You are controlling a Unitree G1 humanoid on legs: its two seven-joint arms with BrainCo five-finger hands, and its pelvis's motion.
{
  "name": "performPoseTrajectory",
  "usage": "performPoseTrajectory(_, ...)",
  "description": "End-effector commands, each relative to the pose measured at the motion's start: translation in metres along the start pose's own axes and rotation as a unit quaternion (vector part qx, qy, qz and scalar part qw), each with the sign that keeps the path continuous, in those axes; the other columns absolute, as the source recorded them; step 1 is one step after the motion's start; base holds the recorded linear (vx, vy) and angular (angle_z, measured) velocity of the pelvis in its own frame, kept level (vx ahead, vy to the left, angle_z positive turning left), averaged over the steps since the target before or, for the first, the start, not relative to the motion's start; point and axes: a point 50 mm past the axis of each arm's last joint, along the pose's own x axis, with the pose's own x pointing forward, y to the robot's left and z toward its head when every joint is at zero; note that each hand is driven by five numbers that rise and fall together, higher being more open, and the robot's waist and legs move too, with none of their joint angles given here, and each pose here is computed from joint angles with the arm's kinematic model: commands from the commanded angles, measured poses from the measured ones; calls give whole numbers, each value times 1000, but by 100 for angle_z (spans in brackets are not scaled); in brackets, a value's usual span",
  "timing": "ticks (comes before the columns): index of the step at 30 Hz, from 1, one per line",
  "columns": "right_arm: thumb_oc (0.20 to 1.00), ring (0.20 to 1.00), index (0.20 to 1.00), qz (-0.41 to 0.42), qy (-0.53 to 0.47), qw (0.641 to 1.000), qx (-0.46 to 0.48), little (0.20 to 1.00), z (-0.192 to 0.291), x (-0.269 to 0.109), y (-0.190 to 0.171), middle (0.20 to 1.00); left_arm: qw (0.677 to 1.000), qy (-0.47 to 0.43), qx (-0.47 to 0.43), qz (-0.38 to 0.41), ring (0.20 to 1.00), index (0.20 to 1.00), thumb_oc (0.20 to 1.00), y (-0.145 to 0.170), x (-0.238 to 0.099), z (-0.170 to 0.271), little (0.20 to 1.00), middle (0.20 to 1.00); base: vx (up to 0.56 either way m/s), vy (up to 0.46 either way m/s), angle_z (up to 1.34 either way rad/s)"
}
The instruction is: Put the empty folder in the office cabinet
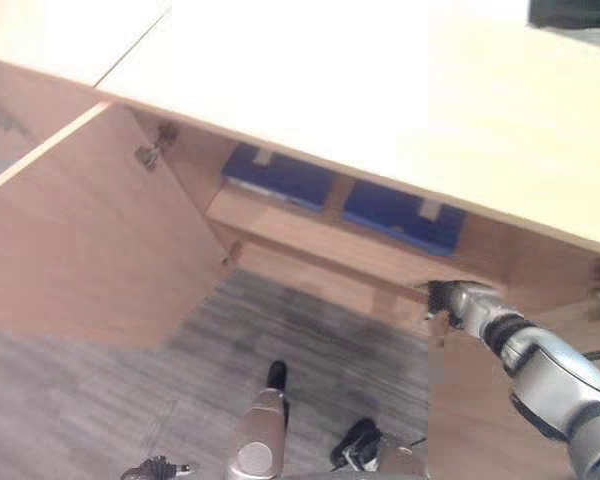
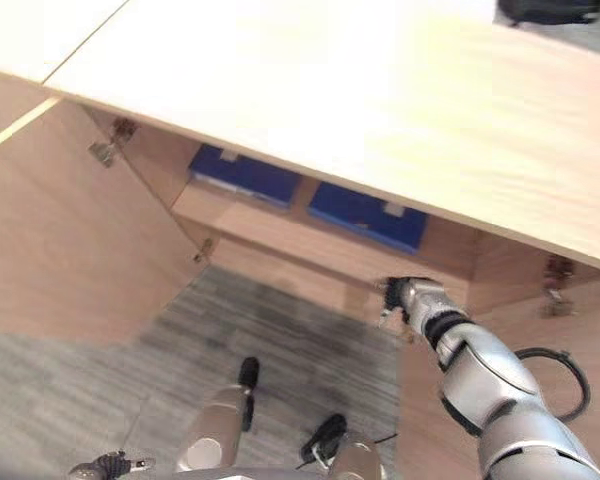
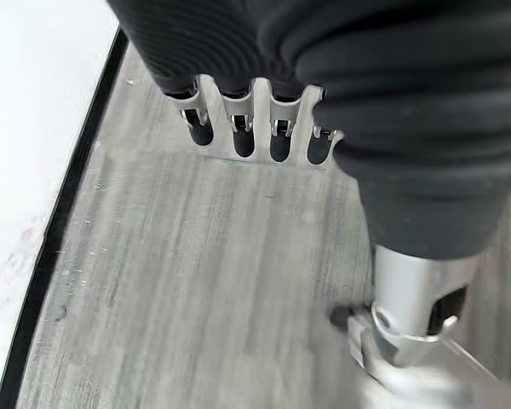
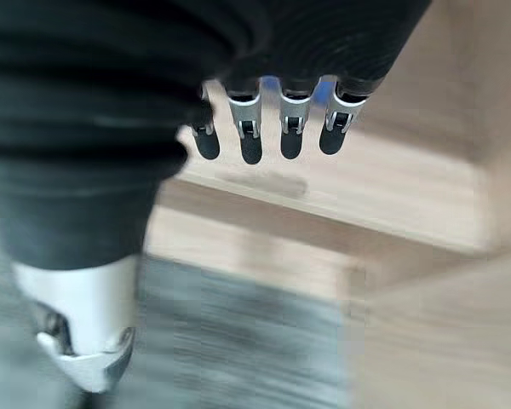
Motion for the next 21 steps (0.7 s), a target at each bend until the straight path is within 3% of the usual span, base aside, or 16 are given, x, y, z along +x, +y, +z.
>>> performPoseTrajectory(1, 1000, 1000, 1000, -32, 66, 992, 106, 1000, -51, -12, -29, 1000, 998, 22, 52, 13, 1000, 1000, 1000, 22, -2, -15, 1000, 1000, 47, 10, -106)
performPoseTrajectory(3, 1000, 1000, 1000, -61, 51, 980, 184, 1000, -50, -10, 0, 1000, 999, 13, 28, -8, 1000, 1000, 1000, 8, -1, -10, 1000, 1000, 26, -24, -41)
performPoseTrajectory(4, 1000, 1000, 1000, -68, 65, 966, 241, 1000, -58, -14, 33, 1000, 1000, 14, 15, -21, 1000, 1000, 1000, -1, -1, -11, 1000, 1000, -6, -62, -44)
performPoseTrajectory(5, 1000, 1000, 1000, -68, 66, 965, 243, 1000, -58, -14, 35, 1000, 1000, 15, 16, -20, 1000, 1000, 1000, -1, -1, -12, 1000, 1000, -36, -106, -61)
performPoseTrajectory(8, 1000, 1000, 1000, -32, 154, 911, 381, 1000, -74, -43, 152, 1000, 997, 25, -30, -63, 1000, 1000, 1000, -24, -2, -26, 1000, 1000, -53, -98, -31)
performPoseTrajectory(11, 1000, 1000, 1000, 71, 273, 820, 499, 1000, -62, -61, 258, 1000, 988, 103, -64, -93, 1000, 1000, 1000, -47, -11, -74, 1000, 1000, -25, -140, -72)
performPoseTrajectory(13, 1000, 1000, 1000, 75, 309, 787, 529, 1000, -61, -66, 274, 1000, 987, 117, -65, -92, 1000, 1000, 1000, -47, -13, -85, 1000, 1000, -3, -141, -56)
performPoseTrajectory(17, 1000, 1000, 1000, 86, 338, 766, 541, 1000, -54, -63, 284, 1000, 988, 118, -31, -92, 1000, 1000, 1000, -51, -14, -85, 1000, 1000, 51, -104, 2)
performPoseTrajectory(21, 1000, 1000, 1000, 5, 351, 729, 587, 1000, -70, -44, 248, 1000, 997, 37, -36, -50, 1000, 1000, 1000, -36, -3, -30, 1000, 1000, -141, -71, -14)
